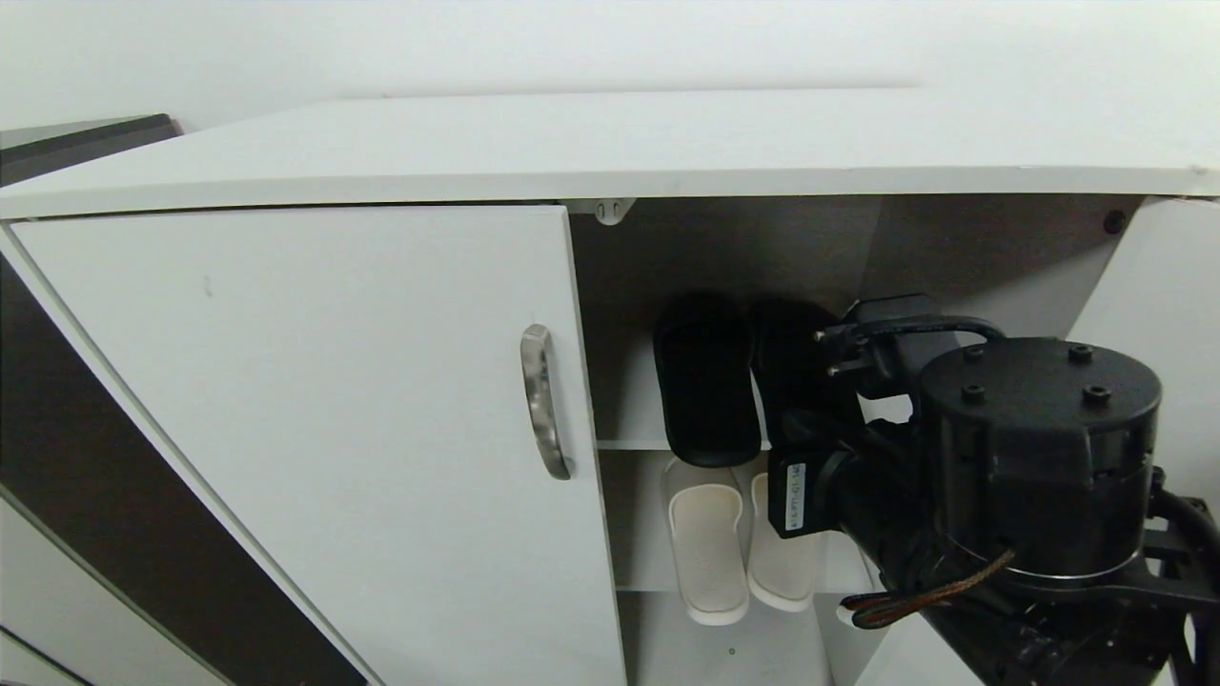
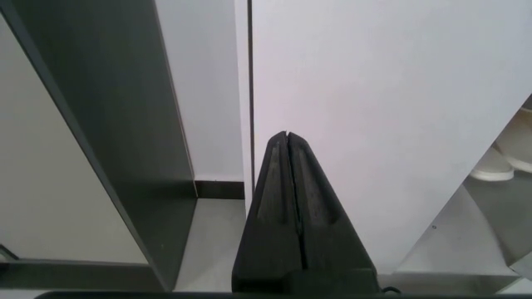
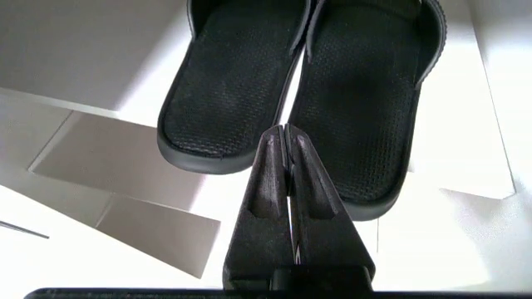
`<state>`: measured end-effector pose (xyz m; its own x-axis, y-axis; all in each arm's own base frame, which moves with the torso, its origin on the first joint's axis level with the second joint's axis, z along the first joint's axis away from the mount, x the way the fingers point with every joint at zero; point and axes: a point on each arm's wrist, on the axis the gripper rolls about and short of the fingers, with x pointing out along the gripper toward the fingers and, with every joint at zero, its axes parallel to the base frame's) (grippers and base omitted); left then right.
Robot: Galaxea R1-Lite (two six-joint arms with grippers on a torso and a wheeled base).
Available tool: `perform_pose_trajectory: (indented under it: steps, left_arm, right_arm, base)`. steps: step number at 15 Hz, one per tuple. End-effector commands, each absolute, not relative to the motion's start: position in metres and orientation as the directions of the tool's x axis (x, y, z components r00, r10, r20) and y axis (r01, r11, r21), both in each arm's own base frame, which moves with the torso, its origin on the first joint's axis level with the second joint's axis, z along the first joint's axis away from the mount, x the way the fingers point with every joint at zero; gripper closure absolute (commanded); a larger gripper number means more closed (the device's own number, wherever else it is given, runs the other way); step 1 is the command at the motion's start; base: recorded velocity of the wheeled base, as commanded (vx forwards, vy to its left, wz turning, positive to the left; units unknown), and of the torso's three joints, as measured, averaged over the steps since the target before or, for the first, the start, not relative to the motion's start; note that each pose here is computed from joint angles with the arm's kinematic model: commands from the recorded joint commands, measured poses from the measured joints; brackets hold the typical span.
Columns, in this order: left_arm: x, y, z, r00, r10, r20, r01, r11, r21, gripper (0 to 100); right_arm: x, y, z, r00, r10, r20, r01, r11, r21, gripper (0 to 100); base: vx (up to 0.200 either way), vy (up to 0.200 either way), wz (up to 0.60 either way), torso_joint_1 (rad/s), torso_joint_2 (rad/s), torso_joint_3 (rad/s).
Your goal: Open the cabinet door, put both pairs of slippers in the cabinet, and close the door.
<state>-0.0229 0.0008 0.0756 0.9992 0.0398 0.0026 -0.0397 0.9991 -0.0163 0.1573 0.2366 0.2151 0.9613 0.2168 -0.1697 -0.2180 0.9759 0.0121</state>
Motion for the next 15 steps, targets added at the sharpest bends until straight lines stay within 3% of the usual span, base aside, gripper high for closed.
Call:
perform_pose_trajectory:
  steps: [1, 4, 15]
  left_arm:
    - [-0.0228, 0.0008, 0.0756, 0.999, 0.040, 0.002, -0.040, 0.999, -0.017, 100]
    - [-0.0228, 0.0009, 0.0756, 0.999, 0.041, 0.002, -0.041, 0.999, -0.017, 100]
    - [-0.0228, 0.0008, 0.0756, 0.999, 0.040, 0.002, -0.040, 0.999, -0.017, 100]
  right_arm:
    - [0.1577, 0.2367, 0.2125, 0.961, 0.215, -0.176, -0.217, 0.976, 0.005, 100]
    - [0.1575, 0.2363, 0.2095, 0.960, 0.213, -0.183, -0.217, 0.976, -0.003, 100]
    - [0.1573, 0.2334, 0.2089, 0.961, 0.208, -0.184, -0.212, 0.977, -0.004, 100]
  base:
    - [0.000, 0.000, 0.00, 0.000, 0.00, 0.000]
    - [0.000, 0.000, 0.00, 0.000, 0.00, 0.000]
    - [-0.200, 0.000, 0.00, 0.003, 0.00, 0.002]
